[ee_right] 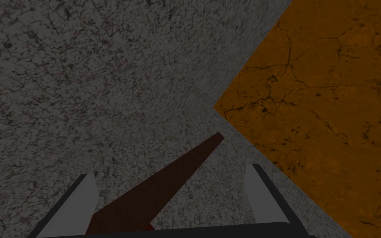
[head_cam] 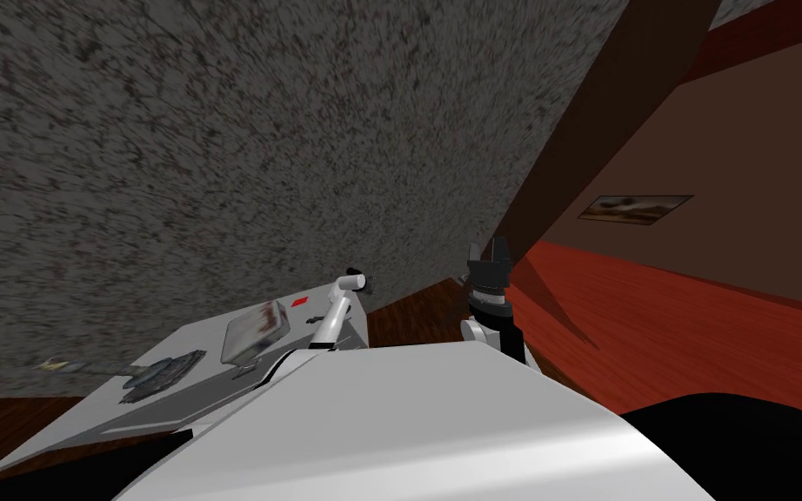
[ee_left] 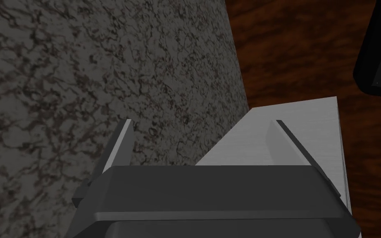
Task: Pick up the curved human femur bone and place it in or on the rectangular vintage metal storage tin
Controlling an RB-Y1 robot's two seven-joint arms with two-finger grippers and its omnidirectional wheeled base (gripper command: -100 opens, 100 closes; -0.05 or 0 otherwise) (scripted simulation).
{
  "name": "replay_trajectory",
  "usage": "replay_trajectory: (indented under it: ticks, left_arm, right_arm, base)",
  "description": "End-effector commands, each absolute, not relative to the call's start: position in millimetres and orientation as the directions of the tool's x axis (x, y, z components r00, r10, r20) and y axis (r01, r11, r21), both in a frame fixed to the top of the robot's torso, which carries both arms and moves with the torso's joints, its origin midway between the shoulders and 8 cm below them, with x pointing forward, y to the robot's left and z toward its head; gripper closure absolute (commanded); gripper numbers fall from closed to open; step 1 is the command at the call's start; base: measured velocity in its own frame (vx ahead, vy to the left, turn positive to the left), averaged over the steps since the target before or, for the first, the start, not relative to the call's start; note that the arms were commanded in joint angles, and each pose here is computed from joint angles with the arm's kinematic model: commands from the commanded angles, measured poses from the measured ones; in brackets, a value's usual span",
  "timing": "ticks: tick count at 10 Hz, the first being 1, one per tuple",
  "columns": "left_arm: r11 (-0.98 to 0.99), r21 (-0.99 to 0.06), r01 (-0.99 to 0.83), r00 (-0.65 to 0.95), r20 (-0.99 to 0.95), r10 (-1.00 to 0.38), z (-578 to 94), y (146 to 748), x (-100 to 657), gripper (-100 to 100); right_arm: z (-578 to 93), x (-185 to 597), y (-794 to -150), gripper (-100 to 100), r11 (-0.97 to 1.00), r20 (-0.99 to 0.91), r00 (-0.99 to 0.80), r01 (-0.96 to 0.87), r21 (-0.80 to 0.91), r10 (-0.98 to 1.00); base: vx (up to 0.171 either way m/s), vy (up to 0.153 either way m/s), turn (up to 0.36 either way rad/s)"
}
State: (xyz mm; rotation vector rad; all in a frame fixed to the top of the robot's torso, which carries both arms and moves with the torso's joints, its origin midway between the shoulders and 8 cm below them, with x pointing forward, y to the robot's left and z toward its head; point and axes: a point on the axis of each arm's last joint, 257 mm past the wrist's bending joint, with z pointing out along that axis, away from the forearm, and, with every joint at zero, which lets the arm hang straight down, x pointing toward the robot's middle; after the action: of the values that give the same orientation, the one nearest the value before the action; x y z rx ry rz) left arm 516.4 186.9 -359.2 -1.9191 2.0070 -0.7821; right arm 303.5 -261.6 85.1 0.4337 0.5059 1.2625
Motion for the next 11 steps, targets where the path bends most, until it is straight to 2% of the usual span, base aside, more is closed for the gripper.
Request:
replay_trajectory:
  ticks: [1,11]
  left_arm:
    - [-0.030,-0.494,-0.869,-0.070,0.183,-0.981,-368.3,198.4,506.8,-100]
    - [-0.168,-0.215,-0.962,0.139,0.143,-0.980,-425.1,304.2,434.5,-100]
  right_arm:
    - [85.1,303.5,-261.6,0,0.250,-0.120,0.222,-0.783,0.569,0.968]
    - [85.1,303.5,-261.6,0,0.250,-0.120,0.222,-0.783,0.569,0.968]
  base:
    - [0.009,0.013,-0.067]
    - [-0.012,0.014,-0.060]
